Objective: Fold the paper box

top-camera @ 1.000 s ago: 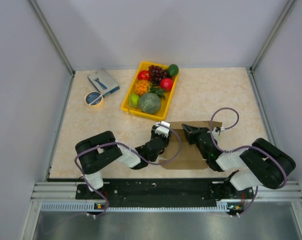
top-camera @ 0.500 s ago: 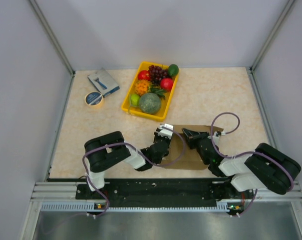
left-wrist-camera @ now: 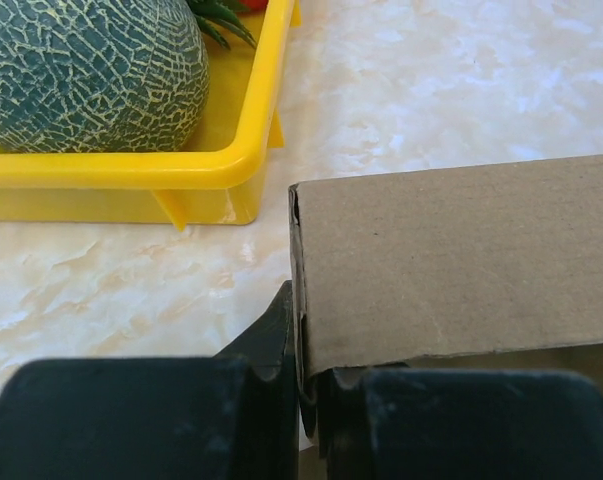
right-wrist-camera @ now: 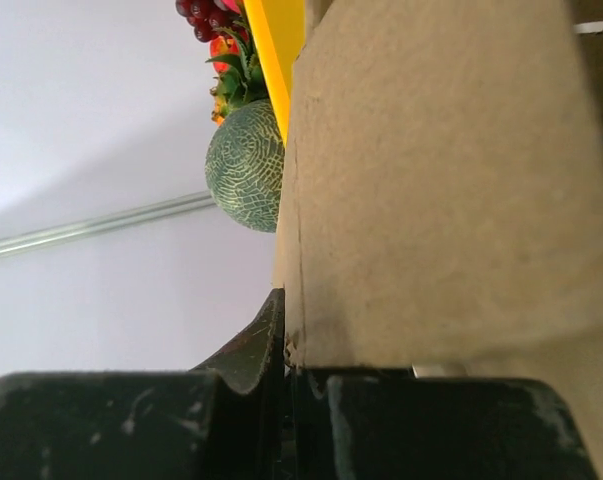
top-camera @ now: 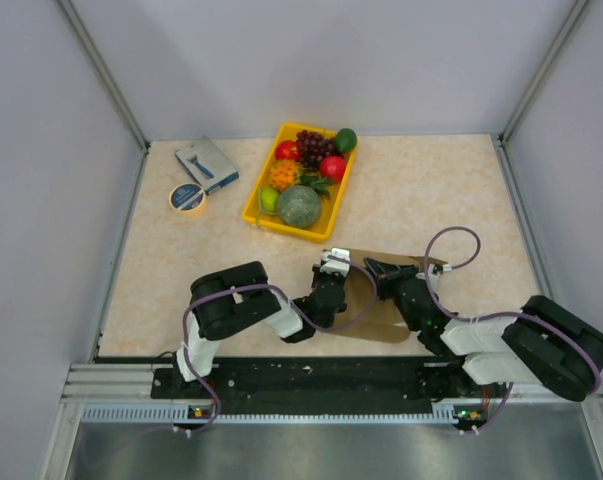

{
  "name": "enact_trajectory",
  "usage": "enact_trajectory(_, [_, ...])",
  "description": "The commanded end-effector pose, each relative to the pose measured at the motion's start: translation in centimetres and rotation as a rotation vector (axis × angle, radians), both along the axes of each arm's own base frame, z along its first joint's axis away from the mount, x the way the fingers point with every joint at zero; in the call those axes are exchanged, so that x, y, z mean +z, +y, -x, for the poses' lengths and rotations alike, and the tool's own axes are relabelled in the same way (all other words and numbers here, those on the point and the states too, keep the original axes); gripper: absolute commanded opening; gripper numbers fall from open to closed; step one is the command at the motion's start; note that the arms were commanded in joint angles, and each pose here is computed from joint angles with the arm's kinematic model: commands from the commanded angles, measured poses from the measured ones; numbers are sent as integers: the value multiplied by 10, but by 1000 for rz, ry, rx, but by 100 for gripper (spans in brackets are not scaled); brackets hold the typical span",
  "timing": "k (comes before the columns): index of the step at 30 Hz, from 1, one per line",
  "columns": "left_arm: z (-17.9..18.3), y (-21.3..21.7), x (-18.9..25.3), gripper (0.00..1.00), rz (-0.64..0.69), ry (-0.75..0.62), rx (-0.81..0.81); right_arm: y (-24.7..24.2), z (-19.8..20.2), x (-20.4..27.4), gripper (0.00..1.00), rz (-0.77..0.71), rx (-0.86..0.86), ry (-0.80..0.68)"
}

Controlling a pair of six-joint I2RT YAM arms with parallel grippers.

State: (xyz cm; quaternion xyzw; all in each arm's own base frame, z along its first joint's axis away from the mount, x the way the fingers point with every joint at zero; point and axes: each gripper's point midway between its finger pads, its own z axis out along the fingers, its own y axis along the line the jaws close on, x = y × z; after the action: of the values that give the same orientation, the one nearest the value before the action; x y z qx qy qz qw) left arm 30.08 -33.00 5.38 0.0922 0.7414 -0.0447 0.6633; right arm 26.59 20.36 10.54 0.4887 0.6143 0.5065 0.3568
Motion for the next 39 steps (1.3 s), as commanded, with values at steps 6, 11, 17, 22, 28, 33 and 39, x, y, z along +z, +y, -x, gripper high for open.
enact_trajectory(6, [3,16,10,19,80,3,-27,-12,3,-28,0,116,-35,64])
enact_trajectory(11, [21,27,20,67,151,21,-98,-13,3,-33,0,107,-38,67])
enact_trajectory(17, [31,20,22,72,177,46,-184,-11,4,-35,0,107,-30,73])
enact_trajectory(22, [22,17,22,60,123,33,-140,-11,4,-34,0,98,-32,79])
enact_trajectory(28, [0,31,-2,20,-36,40,59,-8,3,-29,0,86,-26,78])
enact_trajectory(33, [0,37,-7,0,-48,13,79,-10,3,-30,0,103,-30,77])
enact_trajectory(39, [13,27,-3,28,8,40,-26,-8,2,-31,2,125,-18,64])
